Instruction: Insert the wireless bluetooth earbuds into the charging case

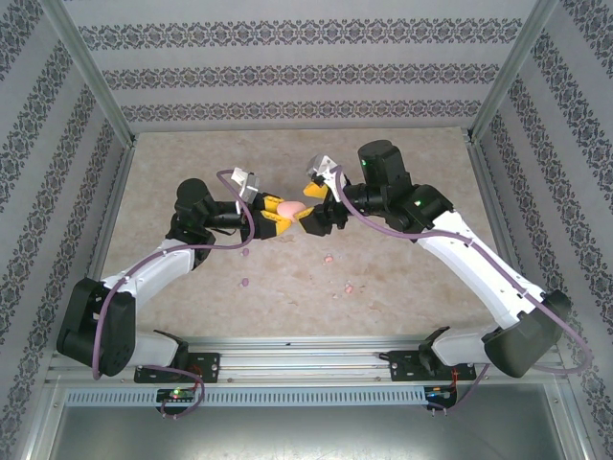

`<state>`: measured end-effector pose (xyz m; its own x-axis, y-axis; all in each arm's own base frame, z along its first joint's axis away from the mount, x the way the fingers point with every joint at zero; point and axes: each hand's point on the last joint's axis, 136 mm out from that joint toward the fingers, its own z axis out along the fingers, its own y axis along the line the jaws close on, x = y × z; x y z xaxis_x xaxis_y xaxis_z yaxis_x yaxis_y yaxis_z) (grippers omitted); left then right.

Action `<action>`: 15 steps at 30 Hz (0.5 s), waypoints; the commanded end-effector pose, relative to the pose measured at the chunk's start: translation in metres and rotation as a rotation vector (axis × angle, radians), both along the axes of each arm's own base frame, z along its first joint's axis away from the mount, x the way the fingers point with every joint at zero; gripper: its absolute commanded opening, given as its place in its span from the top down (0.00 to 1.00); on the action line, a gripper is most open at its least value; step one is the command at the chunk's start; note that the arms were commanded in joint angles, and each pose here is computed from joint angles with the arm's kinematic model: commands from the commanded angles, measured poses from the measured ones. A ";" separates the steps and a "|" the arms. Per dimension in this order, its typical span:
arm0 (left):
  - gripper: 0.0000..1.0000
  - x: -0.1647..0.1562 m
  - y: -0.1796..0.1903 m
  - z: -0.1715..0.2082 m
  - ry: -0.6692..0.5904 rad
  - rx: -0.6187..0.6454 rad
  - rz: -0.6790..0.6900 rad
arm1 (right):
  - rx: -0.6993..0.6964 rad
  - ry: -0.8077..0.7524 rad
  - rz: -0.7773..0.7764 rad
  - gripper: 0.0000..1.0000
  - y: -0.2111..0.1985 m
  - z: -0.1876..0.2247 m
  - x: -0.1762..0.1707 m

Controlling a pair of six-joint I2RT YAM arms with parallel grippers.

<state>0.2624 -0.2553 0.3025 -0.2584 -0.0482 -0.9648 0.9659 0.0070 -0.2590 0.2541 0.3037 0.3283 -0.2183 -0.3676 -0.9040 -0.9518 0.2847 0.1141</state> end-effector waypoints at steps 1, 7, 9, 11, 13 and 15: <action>0.87 -0.006 0.003 0.021 -0.085 -0.011 -0.023 | 0.024 -0.036 0.081 0.25 0.007 0.011 -0.015; 0.87 -0.008 0.003 0.022 -0.083 -0.010 -0.033 | -0.040 -0.046 0.090 0.26 0.007 -0.002 -0.015; 0.86 -0.008 0.003 0.024 -0.083 -0.012 -0.033 | -0.046 -0.051 0.085 0.30 0.008 -0.002 -0.013; 0.87 -0.009 0.003 0.024 -0.081 -0.011 -0.035 | -0.050 -0.053 0.073 0.35 0.008 -0.002 -0.010; 0.87 -0.010 0.003 0.025 -0.082 -0.010 -0.036 | -0.045 -0.050 0.059 0.41 0.009 0.001 -0.007; 0.87 -0.011 0.004 0.025 -0.082 -0.010 -0.036 | -0.030 -0.035 0.045 0.47 0.009 0.004 -0.004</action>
<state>0.2603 -0.2553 0.3080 -0.2529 -0.0439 -0.9665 0.9675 -0.0029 -0.2530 0.2487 0.3094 0.3163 -0.1915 -0.4270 -0.8837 -0.9650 0.2461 0.0902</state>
